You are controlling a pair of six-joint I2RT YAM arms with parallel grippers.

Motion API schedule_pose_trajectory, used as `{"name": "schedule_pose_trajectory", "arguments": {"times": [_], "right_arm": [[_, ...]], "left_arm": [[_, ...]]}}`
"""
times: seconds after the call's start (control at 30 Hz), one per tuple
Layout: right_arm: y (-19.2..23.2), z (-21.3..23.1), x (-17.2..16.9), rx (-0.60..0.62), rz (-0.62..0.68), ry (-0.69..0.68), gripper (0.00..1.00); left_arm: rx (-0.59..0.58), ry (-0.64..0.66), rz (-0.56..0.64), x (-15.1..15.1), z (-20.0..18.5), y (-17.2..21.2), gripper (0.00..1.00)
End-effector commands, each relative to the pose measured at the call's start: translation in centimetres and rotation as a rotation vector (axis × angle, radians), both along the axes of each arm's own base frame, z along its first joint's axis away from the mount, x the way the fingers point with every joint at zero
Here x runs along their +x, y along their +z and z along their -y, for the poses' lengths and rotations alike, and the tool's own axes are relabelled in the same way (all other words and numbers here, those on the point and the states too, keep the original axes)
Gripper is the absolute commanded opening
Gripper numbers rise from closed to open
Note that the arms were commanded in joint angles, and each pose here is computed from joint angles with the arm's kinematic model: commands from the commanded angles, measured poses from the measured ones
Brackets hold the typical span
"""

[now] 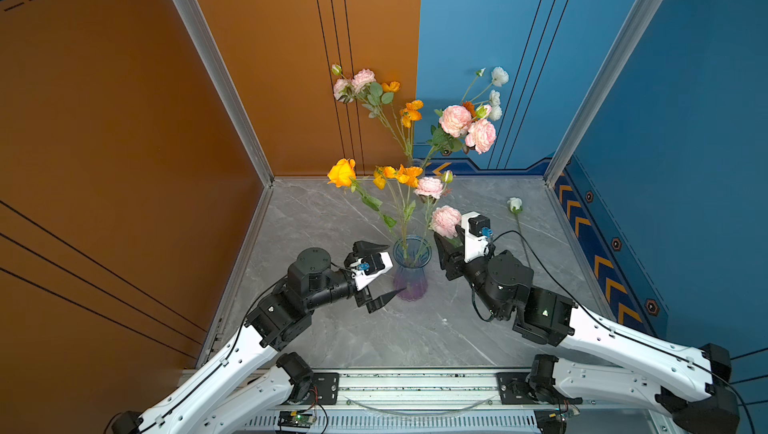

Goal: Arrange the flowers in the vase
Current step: 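Move the open right gripper down onto the white rose stem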

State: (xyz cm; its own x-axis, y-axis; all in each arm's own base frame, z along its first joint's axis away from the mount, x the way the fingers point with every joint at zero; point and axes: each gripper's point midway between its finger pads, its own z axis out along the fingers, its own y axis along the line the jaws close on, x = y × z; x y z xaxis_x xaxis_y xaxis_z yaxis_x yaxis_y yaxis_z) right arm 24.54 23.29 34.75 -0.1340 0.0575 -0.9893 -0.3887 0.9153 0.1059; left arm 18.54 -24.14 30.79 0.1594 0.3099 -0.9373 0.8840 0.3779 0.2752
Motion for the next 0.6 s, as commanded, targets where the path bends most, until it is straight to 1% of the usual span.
{"name": "schedule_pose_trajectory", "arguments": {"times": [0.0,0.07,0.1,0.2,0.23,0.3,0.37,0.47,0.57], "right_arm": [[-3.7,5.1,0.5,-0.128,-0.082,-0.175,0.59],[-5.1,9.0,0.9,-0.121,-0.137,-0.323,0.58],[-5.9,10.7,1.1,-0.110,-0.177,-0.376,0.58],[-10.0,15.0,1.8,-0.052,-0.370,-0.477,0.58],[-11.8,16.4,2.1,-0.026,-0.461,-0.506,0.58],[-15.1,17.3,2.6,0.015,-0.636,-0.495,0.57],[-18.3,17.4,3.1,0.026,-0.802,-0.466,0.56],[-22.4,16.8,3.8,-0.061,-0.984,-0.402,0.56],[-25.5,15.3,4.8,-0.164,-1.106,-0.296,0.55]], "left_arm": [[-0.012,-0.060,-0.046,-0.8,0.9,-0.1,0.98],[-0.004,-0.080,-0.064,-1.0,1.5,-0.4,0.98],[0.000,-0.089,-0.072,-1.2,1.8,-0.6,0.98],[0.026,-0.118,-0.101,-1.6,2.9,-1.7,0.98],[0.036,-0.124,-0.109,-1.7,3.3,-2.0,0.98],[0.059,-0.120,-0.126,-1.7,3.9,-2.8,0.98],[0.078,-0.112,-0.134,-1.6,4.4,-3.4,0.98],[0.115,-0.120,-0.161,-1.9,4.4,-4.3,0.98],[0.117,-0.118,-0.150,-1.9,4.3,-4.3,0.98]]}}
